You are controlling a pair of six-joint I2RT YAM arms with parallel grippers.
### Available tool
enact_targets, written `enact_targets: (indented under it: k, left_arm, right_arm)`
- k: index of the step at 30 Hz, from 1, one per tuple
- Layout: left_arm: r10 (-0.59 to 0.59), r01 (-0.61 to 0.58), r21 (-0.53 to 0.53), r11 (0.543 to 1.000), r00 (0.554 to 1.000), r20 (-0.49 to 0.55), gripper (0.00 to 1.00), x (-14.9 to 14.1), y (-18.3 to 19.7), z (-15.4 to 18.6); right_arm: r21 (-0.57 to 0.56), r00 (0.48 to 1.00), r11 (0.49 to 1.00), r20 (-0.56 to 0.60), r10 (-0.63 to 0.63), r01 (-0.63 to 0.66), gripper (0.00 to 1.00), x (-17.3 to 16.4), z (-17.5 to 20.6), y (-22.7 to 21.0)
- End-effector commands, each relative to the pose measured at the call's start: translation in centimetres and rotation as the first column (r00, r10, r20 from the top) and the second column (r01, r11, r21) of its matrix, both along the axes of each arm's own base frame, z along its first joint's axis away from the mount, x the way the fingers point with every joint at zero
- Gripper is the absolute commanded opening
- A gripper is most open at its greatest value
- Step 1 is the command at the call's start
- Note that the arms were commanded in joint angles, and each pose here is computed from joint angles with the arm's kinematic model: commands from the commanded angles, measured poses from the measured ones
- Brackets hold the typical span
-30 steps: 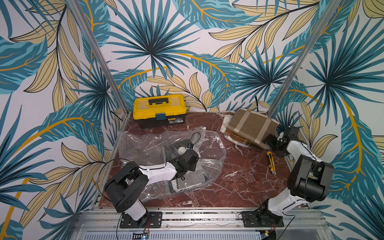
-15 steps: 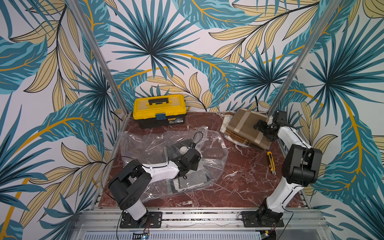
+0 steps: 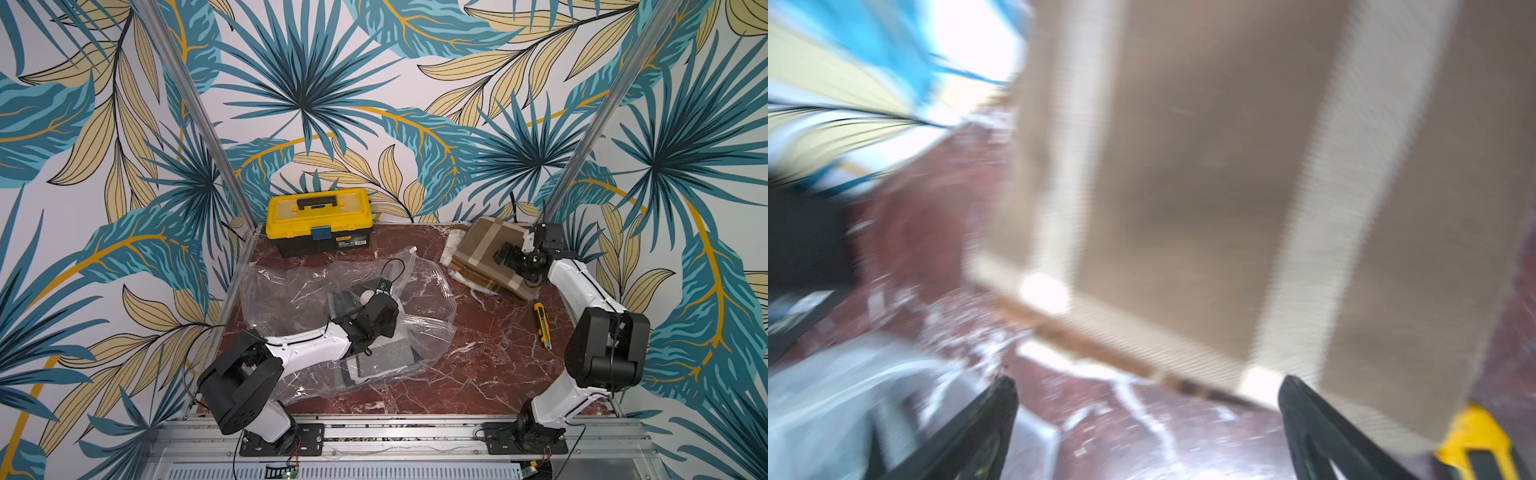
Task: Take the blanket out of the vacuum bag
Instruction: Place the blanket at the corner of the board, then take out the blanket from the vacuum bag.
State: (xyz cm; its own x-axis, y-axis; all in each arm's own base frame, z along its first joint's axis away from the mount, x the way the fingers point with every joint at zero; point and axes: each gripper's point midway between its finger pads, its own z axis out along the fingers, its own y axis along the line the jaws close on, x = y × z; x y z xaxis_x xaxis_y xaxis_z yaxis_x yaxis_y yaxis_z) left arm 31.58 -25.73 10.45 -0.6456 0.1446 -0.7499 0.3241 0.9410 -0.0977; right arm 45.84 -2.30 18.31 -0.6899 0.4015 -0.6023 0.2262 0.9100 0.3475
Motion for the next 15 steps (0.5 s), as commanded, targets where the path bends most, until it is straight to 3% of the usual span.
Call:
enact_targets:
  k: [1, 4, 7, 12, 15]
  left_arm:
    - [-0.042, 0.042, -0.005, 0.999, 0.998, 0.037, 0.00, 0.1, 0.1, 2.2]
    - [-0.082, 0.083, -0.035, 0.996, 0.996, 0.044, 0.00, -0.6, 0.3, 2.8]
    - [-0.153, 0.162, -0.104, 0.981, 0.985, 0.084, 0.00, -1.8, -0.4, 3.9]
    - [-0.201, 0.221, -0.165, 0.961, 0.971, 0.126, 0.00, -3.2, -0.6, 5.3]
    - [-0.192, 0.210, -0.151, 0.966, 0.973, 0.130, 0.00, -3.4, 0.0, 5.9]
  right_arm:
    - [0.019, 0.991, 0.992, 0.037, 0.126, -0.127, 0.97, -1.1, 0.9, 4.4]
    - [0.146, 0.982, 0.973, 0.084, 0.170, -0.181, 0.89, -2.0, 1.2, 7.8]
    - [0.232, 0.966, 0.940, 0.128, 0.227, -0.251, 0.88, -2.9, 1.2, 11.6]
    - [0.266, 0.922, 0.884, 0.073, 0.380, -0.385, 0.89, -5.3, -1.1, 18.3]
    - [0.326, 0.891, 0.831, 0.105, 0.442, -0.451, 0.89, -5.7, -2.0, 21.8]
